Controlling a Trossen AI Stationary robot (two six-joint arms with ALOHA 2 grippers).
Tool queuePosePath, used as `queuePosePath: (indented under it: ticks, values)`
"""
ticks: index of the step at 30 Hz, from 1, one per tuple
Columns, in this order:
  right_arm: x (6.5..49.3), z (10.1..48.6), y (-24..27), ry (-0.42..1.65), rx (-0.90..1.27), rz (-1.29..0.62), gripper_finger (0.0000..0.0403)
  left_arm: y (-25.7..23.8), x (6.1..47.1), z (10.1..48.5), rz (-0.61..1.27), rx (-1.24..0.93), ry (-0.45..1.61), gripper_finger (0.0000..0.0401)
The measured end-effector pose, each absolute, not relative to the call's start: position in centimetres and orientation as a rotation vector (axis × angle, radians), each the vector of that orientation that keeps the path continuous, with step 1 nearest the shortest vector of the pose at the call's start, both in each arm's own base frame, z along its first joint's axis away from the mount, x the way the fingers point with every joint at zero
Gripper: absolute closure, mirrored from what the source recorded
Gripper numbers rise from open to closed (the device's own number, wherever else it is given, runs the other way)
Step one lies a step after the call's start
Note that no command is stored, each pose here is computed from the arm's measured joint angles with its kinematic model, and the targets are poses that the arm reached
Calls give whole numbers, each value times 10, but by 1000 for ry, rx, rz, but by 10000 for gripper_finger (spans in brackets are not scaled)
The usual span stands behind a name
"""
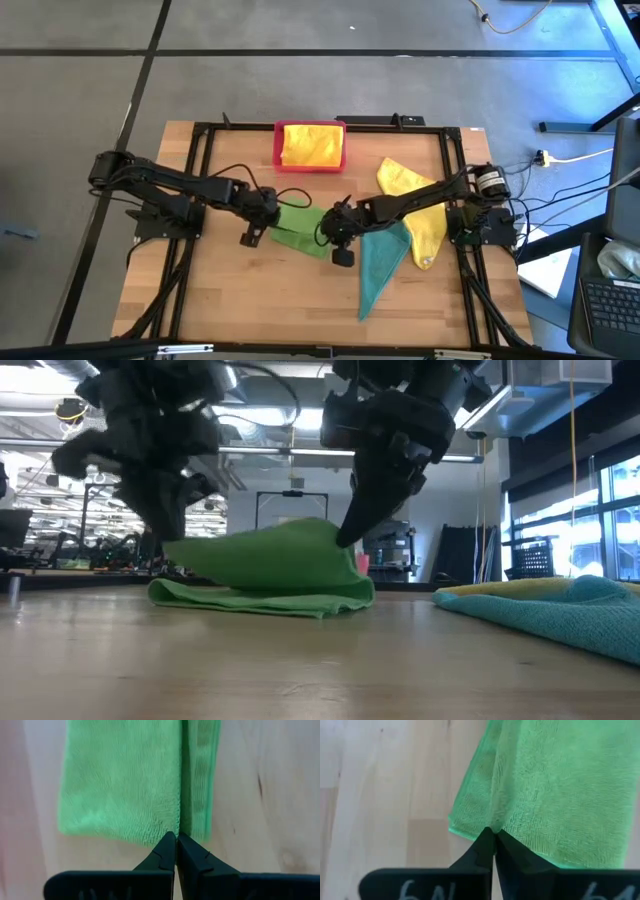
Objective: Fold microfiber towels
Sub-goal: Fold the green microfiber cloth
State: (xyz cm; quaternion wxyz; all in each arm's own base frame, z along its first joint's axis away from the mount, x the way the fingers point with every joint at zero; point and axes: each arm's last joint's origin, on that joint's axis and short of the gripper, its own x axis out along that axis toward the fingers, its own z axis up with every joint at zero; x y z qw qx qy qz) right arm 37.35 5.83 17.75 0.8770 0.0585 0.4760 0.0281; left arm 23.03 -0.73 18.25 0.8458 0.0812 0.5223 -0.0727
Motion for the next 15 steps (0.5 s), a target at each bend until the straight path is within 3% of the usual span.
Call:
queuePosePath:
  ticks: [7, 15]
  values:
    - [376, 174, 59, 993, 184, 58, 362, -12, 223, 164, -177, 178, 1182, 401]
    - [381, 177, 60, 934, 191, 66, 308, -15, 229, 167, -173, 167, 1110, 384]
